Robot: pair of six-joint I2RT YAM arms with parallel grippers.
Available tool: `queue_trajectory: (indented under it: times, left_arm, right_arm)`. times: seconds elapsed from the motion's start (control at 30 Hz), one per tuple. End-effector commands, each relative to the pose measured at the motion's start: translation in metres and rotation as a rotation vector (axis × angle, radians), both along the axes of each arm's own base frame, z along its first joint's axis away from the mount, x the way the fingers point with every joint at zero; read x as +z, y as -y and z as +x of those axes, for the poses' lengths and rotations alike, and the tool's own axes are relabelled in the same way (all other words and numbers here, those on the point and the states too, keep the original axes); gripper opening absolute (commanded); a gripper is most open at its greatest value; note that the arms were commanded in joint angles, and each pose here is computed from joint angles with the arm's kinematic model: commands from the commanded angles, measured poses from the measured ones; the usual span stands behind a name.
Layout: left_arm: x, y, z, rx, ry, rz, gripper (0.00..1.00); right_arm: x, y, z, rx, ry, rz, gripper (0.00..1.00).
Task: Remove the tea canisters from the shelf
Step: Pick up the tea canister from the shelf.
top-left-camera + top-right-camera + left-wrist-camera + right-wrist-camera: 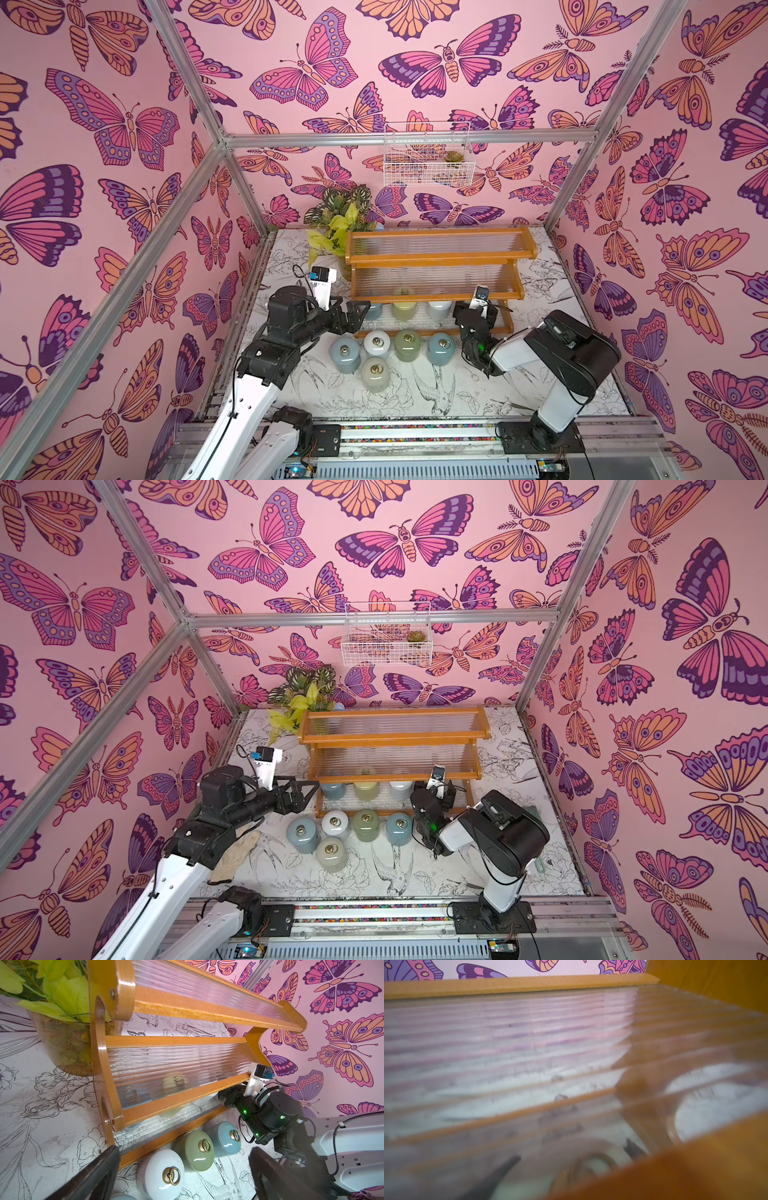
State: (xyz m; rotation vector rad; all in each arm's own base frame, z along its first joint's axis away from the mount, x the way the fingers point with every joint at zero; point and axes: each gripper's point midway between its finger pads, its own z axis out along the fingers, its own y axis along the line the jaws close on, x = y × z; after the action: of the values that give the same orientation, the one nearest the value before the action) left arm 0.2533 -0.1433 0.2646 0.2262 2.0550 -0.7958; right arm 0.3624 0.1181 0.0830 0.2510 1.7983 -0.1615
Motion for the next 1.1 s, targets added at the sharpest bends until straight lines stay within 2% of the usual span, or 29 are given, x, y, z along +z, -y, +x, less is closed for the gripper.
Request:
queue_trajectory:
  times: [0.0,0.3,0.6,0.83,1.07]
  left_arm:
    - [0.001,0.002,-0.002,-0.012,0.005,-0.007,1.00]
    - [0.001,0.001,-0.001,-0.003,0.007,-0.004,1.00]
    - [-0.002,0.001,0.001,-0.002,-0.001,0.003,1.00]
    - [-0.003,0.001,0.003,0.003,0.003,0.008,1.00]
    - [-0.005,0.002,0.004,-0.005,0.003,0.008,1.00]
  right_arm:
    - [-0.028,0.010,-0.013,0.008,-0.100,-0.058,0.55]
    - [-0.011,-0.004,-0.022,0.083,-0.098,-0.076,0.54]
    - [0.007,-0.008,-0.039,0.134,-0.093,-0.034,0.54]
    - [0.019,-0.021,-0.061,0.192,-0.085,-0.063,0.54]
    - [0.025,-0.025,-0.087,0.193,-0.068,-0.035,0.54]
